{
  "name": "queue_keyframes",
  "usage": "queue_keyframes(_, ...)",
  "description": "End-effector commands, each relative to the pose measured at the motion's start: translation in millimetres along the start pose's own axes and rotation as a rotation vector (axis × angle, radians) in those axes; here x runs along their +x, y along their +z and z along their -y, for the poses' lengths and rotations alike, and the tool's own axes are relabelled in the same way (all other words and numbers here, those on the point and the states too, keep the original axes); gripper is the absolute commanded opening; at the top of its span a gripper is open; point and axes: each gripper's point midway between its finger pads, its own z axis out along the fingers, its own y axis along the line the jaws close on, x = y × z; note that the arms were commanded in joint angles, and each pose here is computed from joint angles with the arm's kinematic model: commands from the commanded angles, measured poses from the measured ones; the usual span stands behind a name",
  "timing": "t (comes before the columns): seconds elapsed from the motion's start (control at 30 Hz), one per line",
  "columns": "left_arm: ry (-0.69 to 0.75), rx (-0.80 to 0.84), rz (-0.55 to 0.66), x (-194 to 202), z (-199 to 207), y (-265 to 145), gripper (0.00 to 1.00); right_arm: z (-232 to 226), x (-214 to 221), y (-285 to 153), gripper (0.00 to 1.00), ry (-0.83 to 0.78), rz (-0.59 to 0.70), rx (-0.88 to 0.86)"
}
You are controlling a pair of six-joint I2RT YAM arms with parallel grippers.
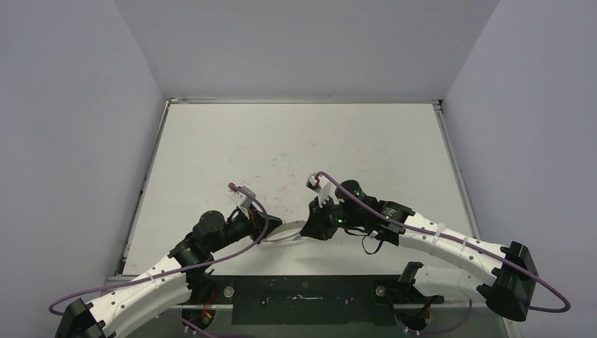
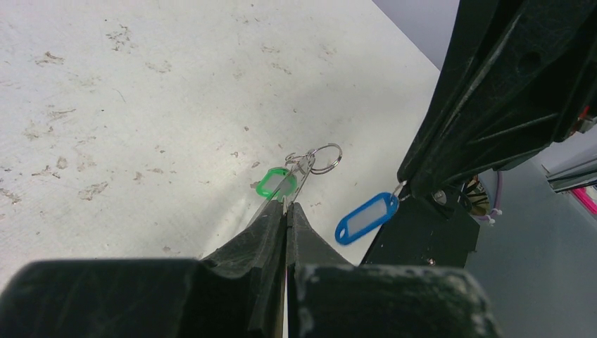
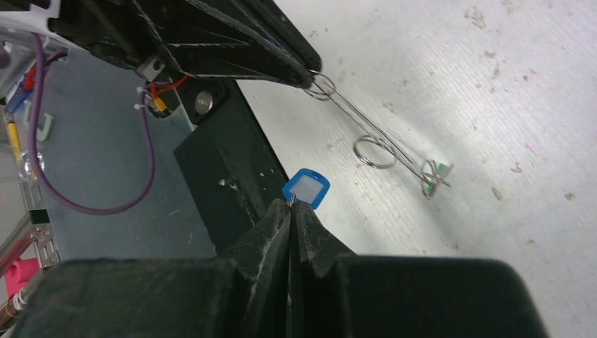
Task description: Put the keys on the keyring
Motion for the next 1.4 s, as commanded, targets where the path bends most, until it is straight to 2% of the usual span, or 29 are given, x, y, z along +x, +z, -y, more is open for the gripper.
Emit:
queue_keyframes(0.0, 0.024, 0.040, 0.082, -22.1, 9.9, 1.8, 0.00, -24.3, -26.8, 16.6, 0.00, -0.022, 0.098, -0.067)
queue_keyframes(0.33, 0.059, 0.080, 0.080, -17.5, 13.8, 0.8, 0.00, -20.2, -35.6, 47.0, 0.00, 0.003, 0.137, -0.018)
queue_keyframes(1.0, 0.107, 0.135, 0.083, -11.4, 19.0, -1.1, 0.00, 11.4, -37.2, 45.4, 0.00, 0.064, 0.183, 0.111)
queue_keyframes(1.37, 0.113, 0.140, 0.084, -11.7, 19.7, -1.1, 0.00, -2.6, -46.4, 51.3, 0.00, 0.086, 0.202, 0.014)
